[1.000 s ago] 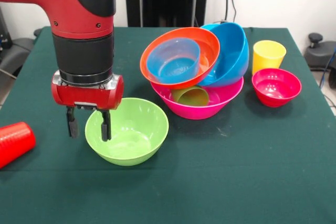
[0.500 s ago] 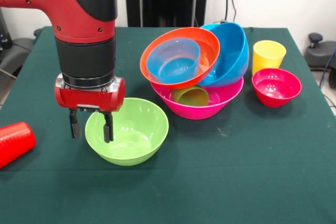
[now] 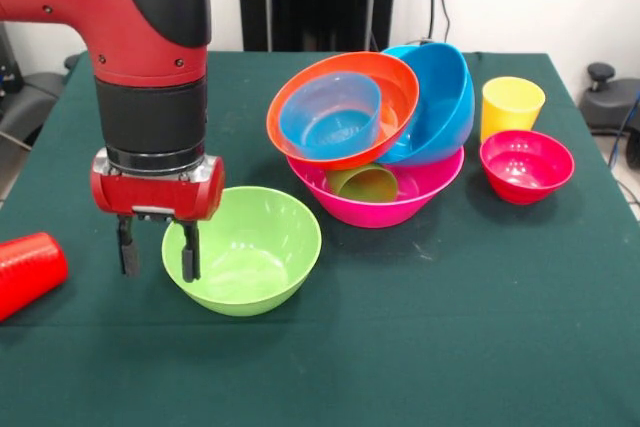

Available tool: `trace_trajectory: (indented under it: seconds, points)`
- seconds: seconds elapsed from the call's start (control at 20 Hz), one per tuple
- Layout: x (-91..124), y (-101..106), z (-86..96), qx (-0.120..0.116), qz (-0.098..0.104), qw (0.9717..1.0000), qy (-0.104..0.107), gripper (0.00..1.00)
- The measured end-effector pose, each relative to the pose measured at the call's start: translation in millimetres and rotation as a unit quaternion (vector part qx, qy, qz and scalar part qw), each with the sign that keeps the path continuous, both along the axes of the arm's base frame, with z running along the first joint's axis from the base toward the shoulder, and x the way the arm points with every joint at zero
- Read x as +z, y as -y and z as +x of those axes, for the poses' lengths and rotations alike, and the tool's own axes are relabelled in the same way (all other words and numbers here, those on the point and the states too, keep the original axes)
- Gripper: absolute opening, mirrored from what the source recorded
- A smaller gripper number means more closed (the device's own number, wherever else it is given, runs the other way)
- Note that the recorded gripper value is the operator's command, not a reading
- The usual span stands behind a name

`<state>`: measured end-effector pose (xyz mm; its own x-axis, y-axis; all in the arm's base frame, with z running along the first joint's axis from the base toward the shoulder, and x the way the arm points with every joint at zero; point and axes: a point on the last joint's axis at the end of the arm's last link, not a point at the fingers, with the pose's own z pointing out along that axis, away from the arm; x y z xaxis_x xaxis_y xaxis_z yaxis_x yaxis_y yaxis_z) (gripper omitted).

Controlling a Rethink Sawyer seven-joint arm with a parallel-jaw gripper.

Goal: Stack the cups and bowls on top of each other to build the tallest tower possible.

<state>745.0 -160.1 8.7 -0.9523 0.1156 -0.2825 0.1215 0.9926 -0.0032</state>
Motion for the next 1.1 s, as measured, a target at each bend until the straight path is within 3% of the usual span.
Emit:
trace_trajectory:
  seconds: [0.5, 0.9, 0.95, 1.1]
  points:
    - [-45.8, 3.8, -17.2, 0.012, -0.002, 0.9998, 0.015, 1.0]
    - [-61.6, 6.0, -26.1, 0.016, -0.009, 0.9995, 0.024, 1.0]
    - [-58.8, 6.6, -24.5, 0.016, -0.01, 0.9994, 0.029, 0.0]
    - [-54.2, 6.3, -21.8, 0.017, -0.012, 0.9992, 0.033, 0.0]
